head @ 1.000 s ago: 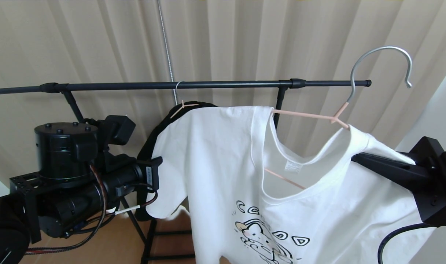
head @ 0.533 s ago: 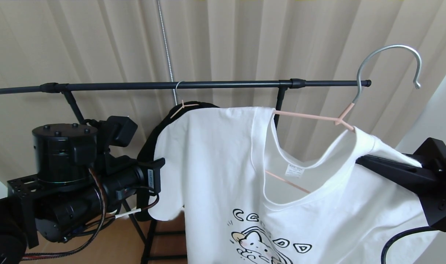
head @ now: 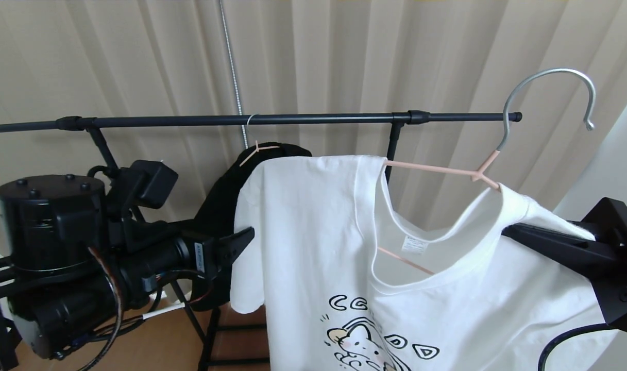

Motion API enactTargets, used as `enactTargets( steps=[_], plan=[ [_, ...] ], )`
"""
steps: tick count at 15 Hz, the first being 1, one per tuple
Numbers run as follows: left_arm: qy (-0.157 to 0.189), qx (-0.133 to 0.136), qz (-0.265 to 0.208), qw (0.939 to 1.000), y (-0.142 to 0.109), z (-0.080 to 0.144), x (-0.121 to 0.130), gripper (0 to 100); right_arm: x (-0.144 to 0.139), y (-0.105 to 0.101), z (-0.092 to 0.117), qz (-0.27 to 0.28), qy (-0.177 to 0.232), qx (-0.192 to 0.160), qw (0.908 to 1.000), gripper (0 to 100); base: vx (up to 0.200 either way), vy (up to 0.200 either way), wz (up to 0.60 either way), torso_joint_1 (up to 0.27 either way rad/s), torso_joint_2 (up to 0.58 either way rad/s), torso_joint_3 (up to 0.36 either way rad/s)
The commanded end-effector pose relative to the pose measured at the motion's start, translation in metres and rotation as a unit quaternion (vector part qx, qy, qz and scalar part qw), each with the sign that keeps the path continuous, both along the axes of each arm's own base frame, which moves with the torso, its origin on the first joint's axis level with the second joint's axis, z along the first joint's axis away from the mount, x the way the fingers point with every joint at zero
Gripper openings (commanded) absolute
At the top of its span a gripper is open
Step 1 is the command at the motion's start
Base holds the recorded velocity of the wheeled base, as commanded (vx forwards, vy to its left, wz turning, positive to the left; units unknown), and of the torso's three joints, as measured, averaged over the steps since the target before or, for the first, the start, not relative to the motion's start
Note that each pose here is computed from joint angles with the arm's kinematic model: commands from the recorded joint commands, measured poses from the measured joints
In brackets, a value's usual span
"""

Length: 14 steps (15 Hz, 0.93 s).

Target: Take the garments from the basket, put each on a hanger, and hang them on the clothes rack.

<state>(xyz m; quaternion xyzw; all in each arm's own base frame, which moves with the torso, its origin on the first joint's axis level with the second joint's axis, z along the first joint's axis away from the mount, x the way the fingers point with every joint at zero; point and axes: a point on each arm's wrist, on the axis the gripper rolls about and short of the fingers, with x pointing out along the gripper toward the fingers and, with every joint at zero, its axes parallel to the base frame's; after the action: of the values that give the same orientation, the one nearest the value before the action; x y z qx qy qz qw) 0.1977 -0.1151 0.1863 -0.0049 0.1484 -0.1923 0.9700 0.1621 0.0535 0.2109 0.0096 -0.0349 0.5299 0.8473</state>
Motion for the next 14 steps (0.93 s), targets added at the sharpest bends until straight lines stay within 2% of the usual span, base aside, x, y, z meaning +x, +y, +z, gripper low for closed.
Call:
enactTargets(
  steps=[1, 2, 4, 6, 7, 8, 9, 11, 12, 14],
  plan=[
    [-0.044, -0.034, -0.036, 0.9978, 0.009, 0.025, -0.021, 100, 0.005, 0.001, -0.008, 0.015, 0.016, -0.006, 0.9997, 0, 0.000, 0.000, 0.00, 0.000, 0.00, 0.000],
    [-0.057, -0.048, -0.063, 0.9953, 0.012, 0.034, -0.028, 100, 0.010, -0.002, -0.014, 0.018, 0.026, -0.012, 0.9994, 0, 0.000, 0.000, 0.00, 0.000, 0.00, 0.000],
    [-0.063, -0.054, -0.097, 0.9918, 0.016, 0.042, -0.037, 100, 0.016, -0.010, -0.020, 0.038, 0.028, -0.022, 0.9987, 0, 0.000, 0.000, 0.00, 0.000, 0.00, 0.000],
    [-0.069, -0.064, -0.135, 0.9863, 0.018, 0.051, -0.044, 100, 0.019, -0.020, -0.026, 0.067, 0.028, -0.029, 0.9969, 0, 0.000, 0.000, 0.00, 0.000, 0.00, 0.000],
    [-0.070, -0.071, -0.165, 0.9812, 0.019, 0.058, -0.049, 100, 0.023, -0.023, -0.031, 0.084, 0.029, -0.033, 0.9955, 0, 0.000, 0.000, 0.00, 0.000, 0.00, 0.000],
    [-0.068, -0.072, -0.175, 0.9797, 0.019, 0.060, -0.050, 100, 0.024, -0.023, -0.033, 0.087, 0.032, -0.034, 0.9951, 0, 0.000, 0.000, 0.00, 0.000, 0.00, 0.000],
    [-0.051, -0.072, -0.205, 0.9747, 0.018, 0.066, -0.051, 100, 0.026, -0.023, -0.037, 0.090, 0.042, -0.033, 0.9945, 0, 0.000, 0.000, 0.00, 0.000, 0.00, 0.000],
    [-0.014, -0.073, -0.272, 0.9596, 0.010, 0.067, -0.055, 100, 0.026, -0.022, -0.039, 0.107, 0.047, -0.033, 0.9926, 0, 0.000, 0.000, 0.00, 0.000, 0.00, 0.000],
    [-0.008, -0.069, -0.285, 0.9560, 0.004, 0.070, -0.052, 100, 0.025, -0.021, -0.040, 0.120, 0.048, -0.032, 0.9911, 0, 0.000, 0.000, 0.00, 0.000, 0.00, 0.000],
    [-0.004, -0.049, -0.298, 0.9535, -0.011, 0.069, -0.035, 100, 0.025, -0.021, -0.041, 0.124, 0.052, -0.032, 0.9904, 0, 0.000, 0.000, 0.00, 0.000, 0.00, 0.000]
  ],
)
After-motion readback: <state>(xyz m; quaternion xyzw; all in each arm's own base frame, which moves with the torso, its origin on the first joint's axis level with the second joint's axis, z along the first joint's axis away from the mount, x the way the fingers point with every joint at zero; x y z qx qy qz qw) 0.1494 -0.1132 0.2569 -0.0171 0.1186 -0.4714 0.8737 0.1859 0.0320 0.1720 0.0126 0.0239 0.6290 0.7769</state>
